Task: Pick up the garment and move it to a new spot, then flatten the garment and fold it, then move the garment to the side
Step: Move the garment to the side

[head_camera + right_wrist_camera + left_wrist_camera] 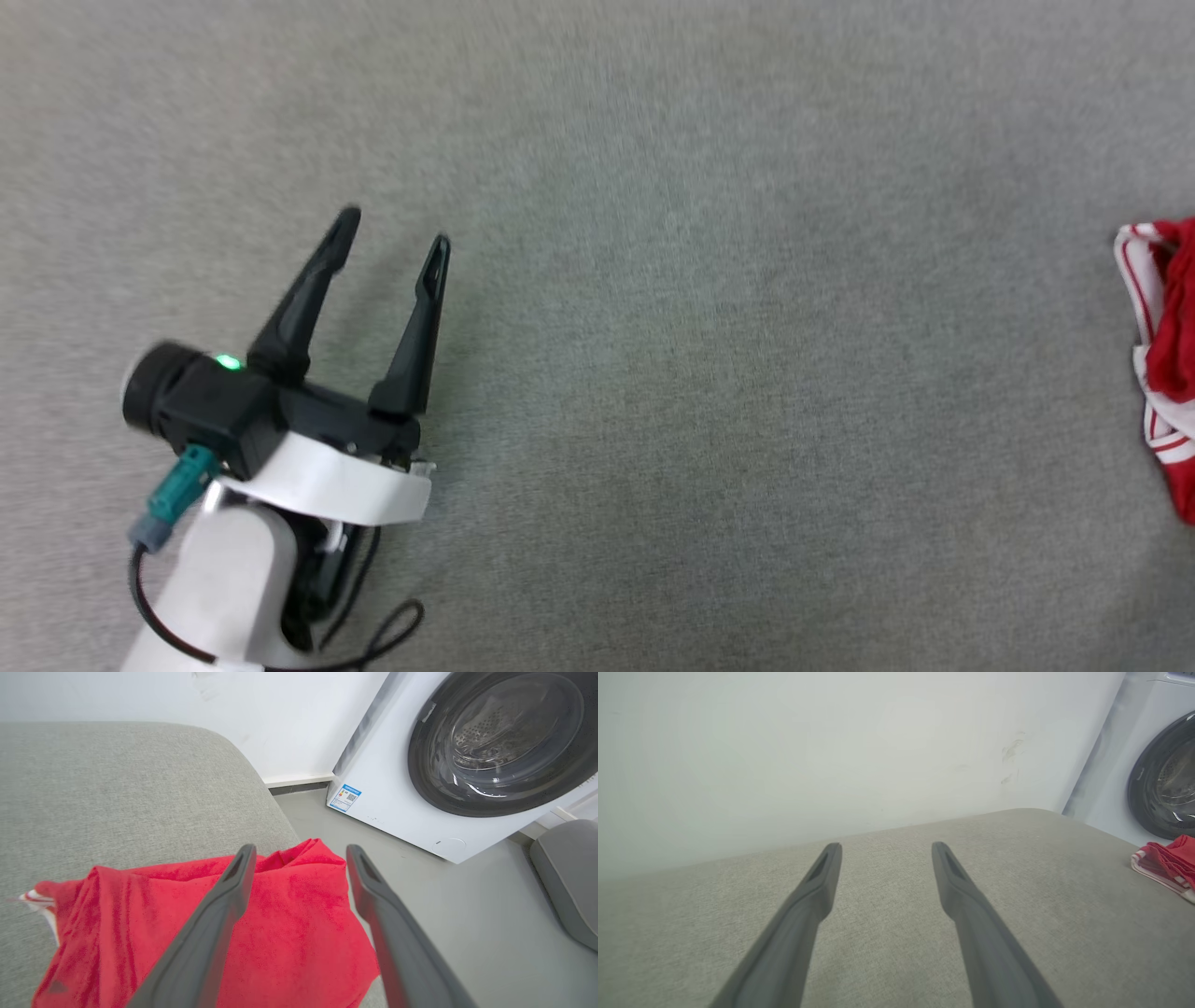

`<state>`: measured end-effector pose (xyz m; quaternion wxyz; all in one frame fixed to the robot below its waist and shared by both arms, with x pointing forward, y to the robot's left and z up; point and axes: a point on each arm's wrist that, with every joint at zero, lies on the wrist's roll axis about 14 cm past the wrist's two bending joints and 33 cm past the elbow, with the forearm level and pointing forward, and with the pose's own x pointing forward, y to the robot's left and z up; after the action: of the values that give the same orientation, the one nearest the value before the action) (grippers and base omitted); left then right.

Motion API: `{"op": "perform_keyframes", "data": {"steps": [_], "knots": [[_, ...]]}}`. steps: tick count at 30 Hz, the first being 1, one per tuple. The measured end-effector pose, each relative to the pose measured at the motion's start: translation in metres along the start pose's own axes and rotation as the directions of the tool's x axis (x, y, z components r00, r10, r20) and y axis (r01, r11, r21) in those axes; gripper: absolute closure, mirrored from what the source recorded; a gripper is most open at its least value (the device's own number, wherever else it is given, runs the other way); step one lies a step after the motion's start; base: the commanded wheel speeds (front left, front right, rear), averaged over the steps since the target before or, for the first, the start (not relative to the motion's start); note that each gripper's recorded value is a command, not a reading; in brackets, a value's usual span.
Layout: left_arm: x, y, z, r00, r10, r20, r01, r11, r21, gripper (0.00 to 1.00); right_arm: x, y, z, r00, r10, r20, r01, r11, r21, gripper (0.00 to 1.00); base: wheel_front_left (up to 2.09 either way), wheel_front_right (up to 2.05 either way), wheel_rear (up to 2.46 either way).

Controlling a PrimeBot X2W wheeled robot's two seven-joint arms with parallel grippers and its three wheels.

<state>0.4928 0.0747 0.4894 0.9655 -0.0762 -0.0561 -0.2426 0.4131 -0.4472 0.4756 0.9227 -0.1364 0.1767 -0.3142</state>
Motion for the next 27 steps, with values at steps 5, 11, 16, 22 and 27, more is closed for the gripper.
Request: {"op": "perform_keyframes", "data": {"steps": [5,11,16,22,27], "knots": [[-0.025,-0.001,0.015,0.998,0.07,-0.002,-0.07,0.997,-0.013,0.0,-0.025,0.015,0.013,0.99,0.09,0.105,-0.097,0.993,0.062,0.0,0.0,0.0,0.0],[-0.058,0.003,0.035,0.987,0.161,0.014,-0.161,0.987,-0.007,0.0,-0.067,0.058,0.016,0.954,0.233,0.186,-0.257,0.96,0.114,0.0,0.0,0.0,0.0],[-0.091,0.013,0.048,0.967,0.253,0.021,-0.253,0.967,0.007,0.0,-0.107,0.091,0.021,0.91,0.342,0.234,-0.38,0.914,0.141,0.0,0.0,0.0,0.0],[-0.128,0.024,0.06,0.941,0.337,0.035,-0.339,0.94,0.045,0.0,-0.153,0.121,0.039,0.838,0.453,0.305,-0.512,0.846,0.149,0.0,0.0,0.0,0.0],[-0.156,0.025,0.066,0.923,0.382,0.045,-0.384,0.921,0.06,0.0,-0.194,0.13,0.057,0.768,0.513,0.384,-0.601,0.784,0.156,0.0,0.0,0.0,0.0]]}}
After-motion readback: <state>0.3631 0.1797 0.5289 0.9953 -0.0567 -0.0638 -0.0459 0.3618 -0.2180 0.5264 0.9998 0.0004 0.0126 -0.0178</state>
